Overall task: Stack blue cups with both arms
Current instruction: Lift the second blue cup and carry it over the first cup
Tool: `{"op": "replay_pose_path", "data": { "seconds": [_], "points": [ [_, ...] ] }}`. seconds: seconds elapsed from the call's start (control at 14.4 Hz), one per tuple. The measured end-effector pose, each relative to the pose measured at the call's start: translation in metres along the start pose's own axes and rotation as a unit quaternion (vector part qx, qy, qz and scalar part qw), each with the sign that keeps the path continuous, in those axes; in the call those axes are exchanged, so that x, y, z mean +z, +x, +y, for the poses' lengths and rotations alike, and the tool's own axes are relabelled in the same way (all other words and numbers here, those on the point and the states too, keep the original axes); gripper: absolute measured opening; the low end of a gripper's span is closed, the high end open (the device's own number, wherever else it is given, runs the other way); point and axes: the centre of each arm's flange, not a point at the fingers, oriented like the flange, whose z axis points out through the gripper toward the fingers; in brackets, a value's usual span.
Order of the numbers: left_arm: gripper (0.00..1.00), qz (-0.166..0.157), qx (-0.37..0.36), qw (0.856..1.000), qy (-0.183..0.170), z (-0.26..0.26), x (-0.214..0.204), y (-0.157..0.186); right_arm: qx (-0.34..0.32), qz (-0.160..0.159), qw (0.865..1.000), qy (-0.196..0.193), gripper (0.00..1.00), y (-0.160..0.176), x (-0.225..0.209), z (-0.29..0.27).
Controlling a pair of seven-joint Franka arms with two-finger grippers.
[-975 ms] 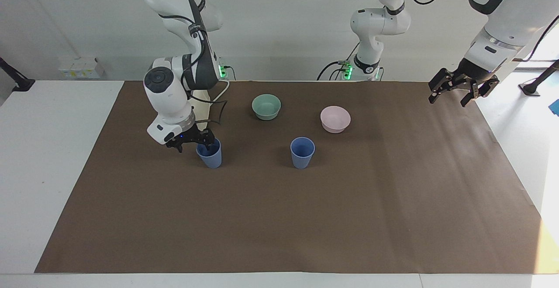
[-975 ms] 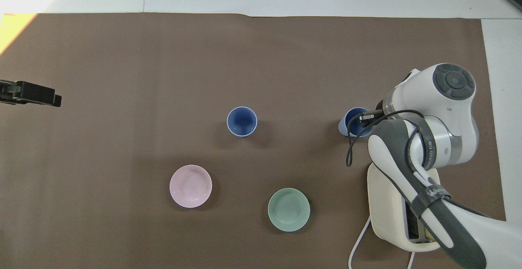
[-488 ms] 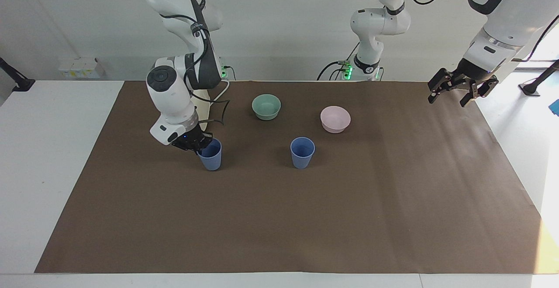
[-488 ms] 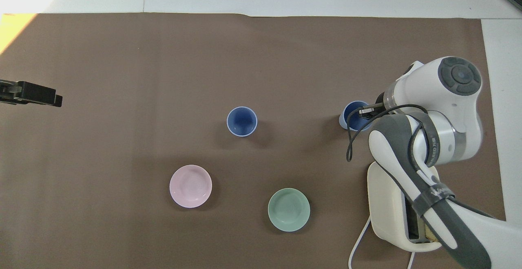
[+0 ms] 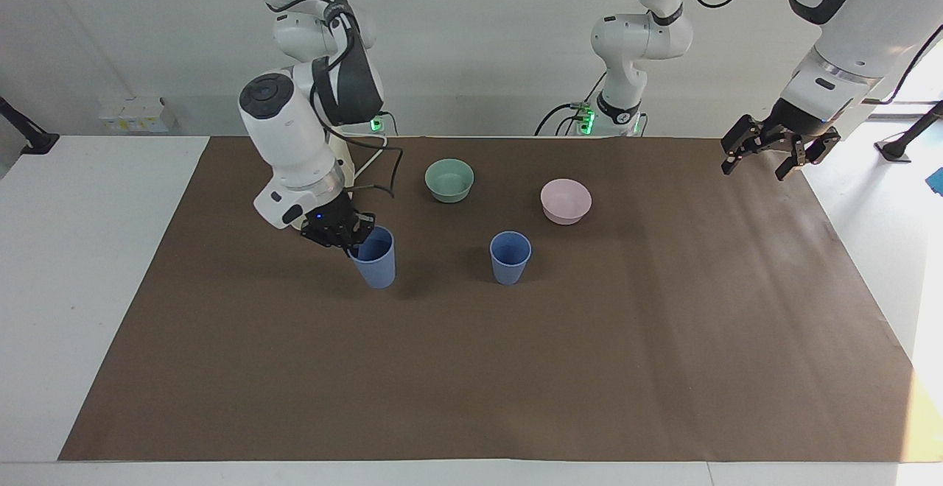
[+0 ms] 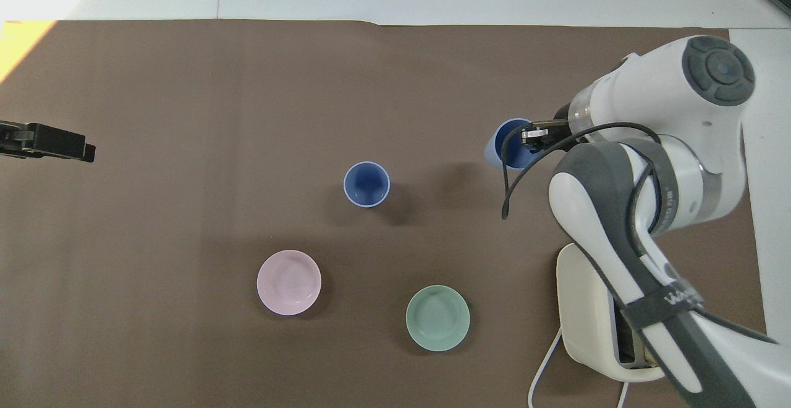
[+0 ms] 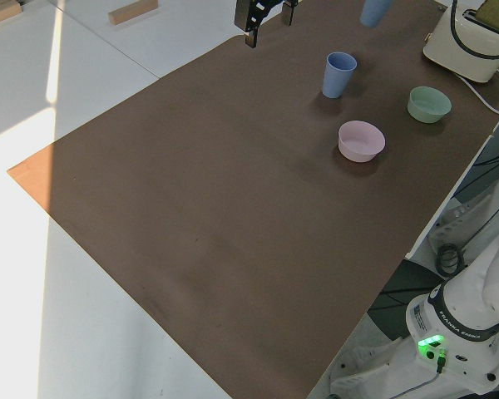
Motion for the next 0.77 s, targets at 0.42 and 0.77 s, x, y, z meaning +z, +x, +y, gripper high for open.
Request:
{"op": "replay_pose_path", "data": {
  "seconds": [0.42, 0.77],
  "points": [
    [1.0, 0.0, 0.0, 1.0, 0.0, 0.0, 0.0, 0.0, 0.048, 0.025, 0.998, 0.008, 0.05, -0.02, -0.014, -0.145],
    [1.0, 0.0, 0.0, 1.0, 0.0, 0.0, 0.0, 0.0, 0.052, 0.025, 0.998, 0.019, 0.05, -0.048, -0.023, -0.212]
  ]
}}
